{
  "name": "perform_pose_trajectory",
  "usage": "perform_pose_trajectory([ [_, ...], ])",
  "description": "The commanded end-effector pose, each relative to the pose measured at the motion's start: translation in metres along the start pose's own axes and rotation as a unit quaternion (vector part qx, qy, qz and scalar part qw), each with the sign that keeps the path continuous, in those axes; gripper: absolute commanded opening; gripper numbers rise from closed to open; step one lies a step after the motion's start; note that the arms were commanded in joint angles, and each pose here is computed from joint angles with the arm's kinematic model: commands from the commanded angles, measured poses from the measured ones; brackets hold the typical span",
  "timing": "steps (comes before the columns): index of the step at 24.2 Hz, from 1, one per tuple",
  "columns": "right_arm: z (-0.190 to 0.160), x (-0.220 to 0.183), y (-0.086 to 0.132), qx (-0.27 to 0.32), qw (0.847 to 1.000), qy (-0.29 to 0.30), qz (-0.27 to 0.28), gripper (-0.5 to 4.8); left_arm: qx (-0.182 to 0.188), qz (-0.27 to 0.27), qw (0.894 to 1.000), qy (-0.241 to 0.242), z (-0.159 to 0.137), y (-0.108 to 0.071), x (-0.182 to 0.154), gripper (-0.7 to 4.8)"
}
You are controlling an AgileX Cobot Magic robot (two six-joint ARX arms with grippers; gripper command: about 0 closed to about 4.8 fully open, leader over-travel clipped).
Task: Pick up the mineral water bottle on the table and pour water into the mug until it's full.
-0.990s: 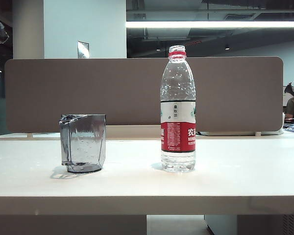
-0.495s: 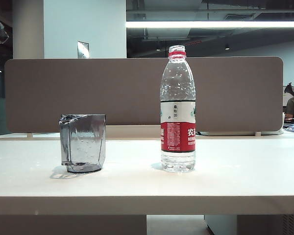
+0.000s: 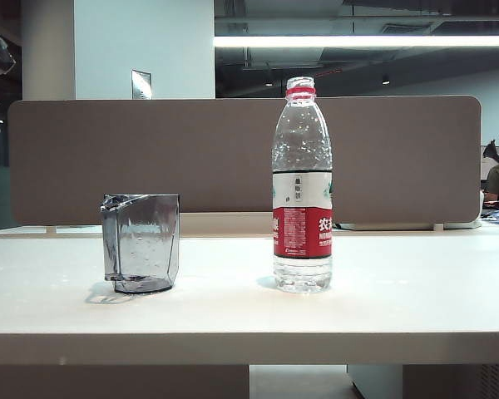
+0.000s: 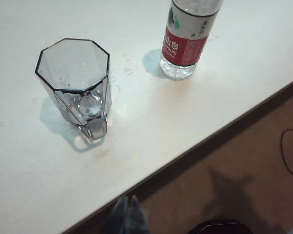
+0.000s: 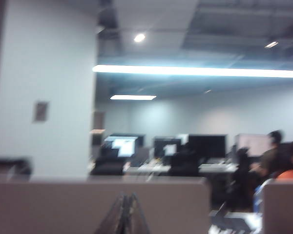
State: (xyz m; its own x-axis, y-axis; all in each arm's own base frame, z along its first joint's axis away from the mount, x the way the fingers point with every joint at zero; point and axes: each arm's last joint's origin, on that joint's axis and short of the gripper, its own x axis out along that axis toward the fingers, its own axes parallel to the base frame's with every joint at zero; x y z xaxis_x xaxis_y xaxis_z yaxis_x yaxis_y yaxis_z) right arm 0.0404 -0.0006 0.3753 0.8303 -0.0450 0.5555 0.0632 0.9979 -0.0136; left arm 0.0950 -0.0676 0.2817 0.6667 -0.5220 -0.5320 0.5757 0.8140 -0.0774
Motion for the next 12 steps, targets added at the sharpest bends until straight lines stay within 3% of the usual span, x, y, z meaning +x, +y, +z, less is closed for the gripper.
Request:
perform_pose_trajectory([
  [1, 0.040, 0.030, -0.003, 0.003, 0.997, -0.066, -0.046, -0.06, 0.000, 0.000, 1.000, -0.006, 0.001, 0.000, -0.001, -0.05],
  [3, 0.071, 0.082, 0.000, 0.011, 0.992, -0.120, -0.045, -0.06, 0.000, 0.000, 1.000, -0.006, 0.002, 0.000, -0.001, -0.05],
  [5, 0.074, 0.115, 0.002, 0.010, 0.991, -0.124, -0.040, -0.06, 0.000, 0.000, 1.000, -0.006, 0.002, 0.000, -0.001, -0.05],
  [8, 0.053, 0.183, 0.011, -0.002, 0.996, -0.088, -0.009, -0.06, 0.000, 0.000, 1.000, -0.006, 0.002, 0.000, -0.001, -0.05],
  [12, 0.001, 0.226, 0.017, 0.003, 1.000, -0.020, 0.013, -0.06, 0.000, 0.000, 1.000, -0.006, 0.001, 0.000, -0.001, -0.05],
])
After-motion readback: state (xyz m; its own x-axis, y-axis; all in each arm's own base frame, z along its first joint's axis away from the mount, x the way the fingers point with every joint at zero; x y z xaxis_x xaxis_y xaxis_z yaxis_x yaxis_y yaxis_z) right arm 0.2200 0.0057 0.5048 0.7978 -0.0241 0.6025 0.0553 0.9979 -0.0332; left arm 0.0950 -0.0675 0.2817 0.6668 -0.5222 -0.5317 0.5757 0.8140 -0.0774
